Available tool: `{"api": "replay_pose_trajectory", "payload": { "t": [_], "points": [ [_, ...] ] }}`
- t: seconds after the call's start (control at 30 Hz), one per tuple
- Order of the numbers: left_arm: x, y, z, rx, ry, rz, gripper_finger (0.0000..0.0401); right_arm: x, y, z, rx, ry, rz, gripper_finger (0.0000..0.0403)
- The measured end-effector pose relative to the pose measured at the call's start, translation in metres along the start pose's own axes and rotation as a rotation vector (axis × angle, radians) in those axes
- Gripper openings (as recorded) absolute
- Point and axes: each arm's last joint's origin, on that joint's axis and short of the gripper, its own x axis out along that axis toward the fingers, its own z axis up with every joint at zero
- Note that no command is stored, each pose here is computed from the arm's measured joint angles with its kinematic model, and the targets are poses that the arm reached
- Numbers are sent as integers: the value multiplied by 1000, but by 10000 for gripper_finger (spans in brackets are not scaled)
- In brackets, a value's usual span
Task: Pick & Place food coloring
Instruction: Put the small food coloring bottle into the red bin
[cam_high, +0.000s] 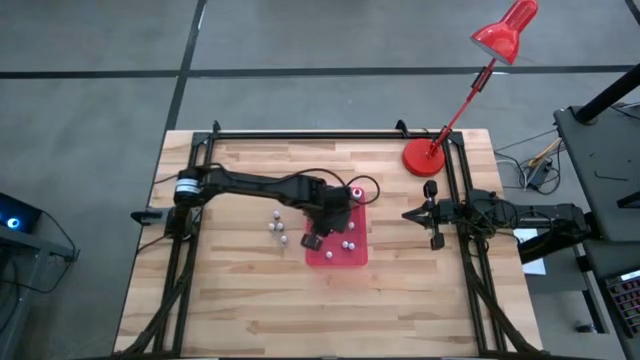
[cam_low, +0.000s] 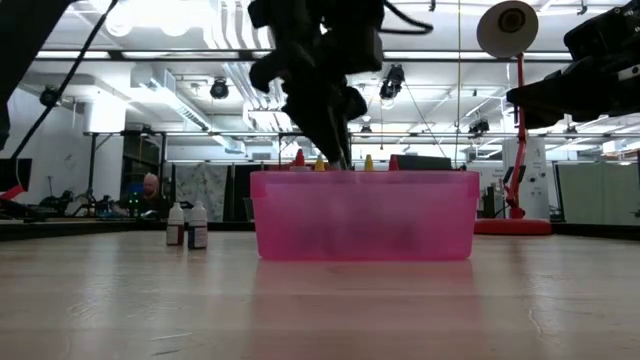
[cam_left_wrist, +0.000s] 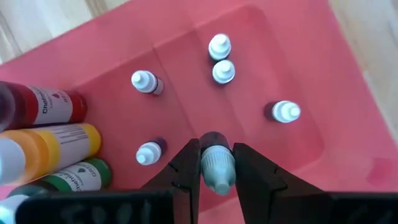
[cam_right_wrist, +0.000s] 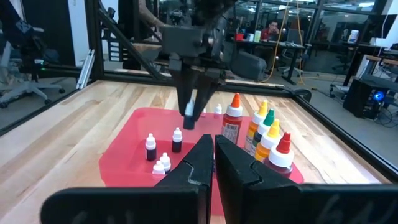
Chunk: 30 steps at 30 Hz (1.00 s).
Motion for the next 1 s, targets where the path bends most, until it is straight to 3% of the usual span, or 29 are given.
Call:
{"api": "replay_pose_trajectory", "payload": {
  "t": [0.67,1.0],
  "points": [
    [49,9,-11,6,96,-39,56,0,0,0,0,0,0,9],
    [60,11,-13,4,116,-41,56,0,0,0,-1,0,0,9]
  ]
}}
